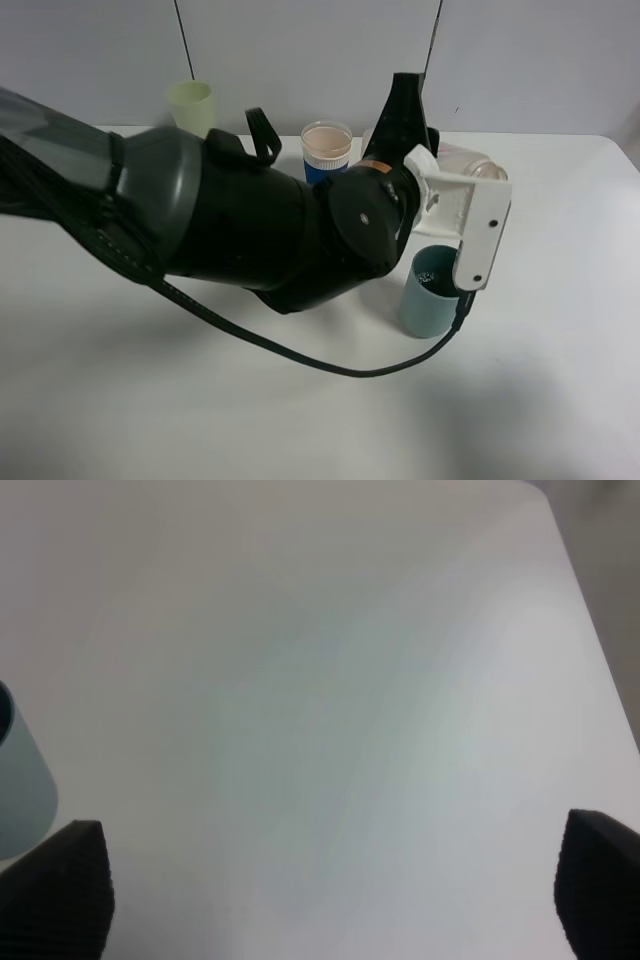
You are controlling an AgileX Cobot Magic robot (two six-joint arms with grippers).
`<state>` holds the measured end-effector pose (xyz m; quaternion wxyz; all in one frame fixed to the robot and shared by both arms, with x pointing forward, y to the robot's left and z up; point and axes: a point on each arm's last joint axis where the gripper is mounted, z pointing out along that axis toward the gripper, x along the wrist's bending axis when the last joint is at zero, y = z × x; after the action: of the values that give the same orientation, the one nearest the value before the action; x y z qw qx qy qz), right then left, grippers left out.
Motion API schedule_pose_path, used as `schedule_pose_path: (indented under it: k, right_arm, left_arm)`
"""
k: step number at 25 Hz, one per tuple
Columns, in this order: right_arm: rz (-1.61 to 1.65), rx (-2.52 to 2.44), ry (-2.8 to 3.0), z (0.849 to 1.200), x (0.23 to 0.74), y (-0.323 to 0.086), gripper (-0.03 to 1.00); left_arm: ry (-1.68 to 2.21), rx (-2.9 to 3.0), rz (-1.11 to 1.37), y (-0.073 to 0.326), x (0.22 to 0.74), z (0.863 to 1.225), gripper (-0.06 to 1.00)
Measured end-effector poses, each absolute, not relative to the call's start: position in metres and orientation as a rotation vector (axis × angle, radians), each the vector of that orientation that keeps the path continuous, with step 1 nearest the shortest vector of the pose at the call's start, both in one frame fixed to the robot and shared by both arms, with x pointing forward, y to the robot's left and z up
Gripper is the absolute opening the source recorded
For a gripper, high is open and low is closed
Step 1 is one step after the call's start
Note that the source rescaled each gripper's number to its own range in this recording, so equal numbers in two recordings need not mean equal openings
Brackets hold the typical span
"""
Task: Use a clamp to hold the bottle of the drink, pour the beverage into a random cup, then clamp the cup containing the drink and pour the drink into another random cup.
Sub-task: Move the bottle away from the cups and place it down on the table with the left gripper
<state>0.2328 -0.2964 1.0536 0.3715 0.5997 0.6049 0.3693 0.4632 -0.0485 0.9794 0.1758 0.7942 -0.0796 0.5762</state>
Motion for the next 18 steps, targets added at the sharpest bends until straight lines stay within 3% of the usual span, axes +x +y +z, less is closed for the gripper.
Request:
schedule_pose_path:
  k: [18]
  right_arm:
    - [0.947,1.538,1.551,1.054,0.233,-0.296,0.64]
  left_arm:
    - [0.562,1.956,1.138,0.065,0.482,1.003,0.00]
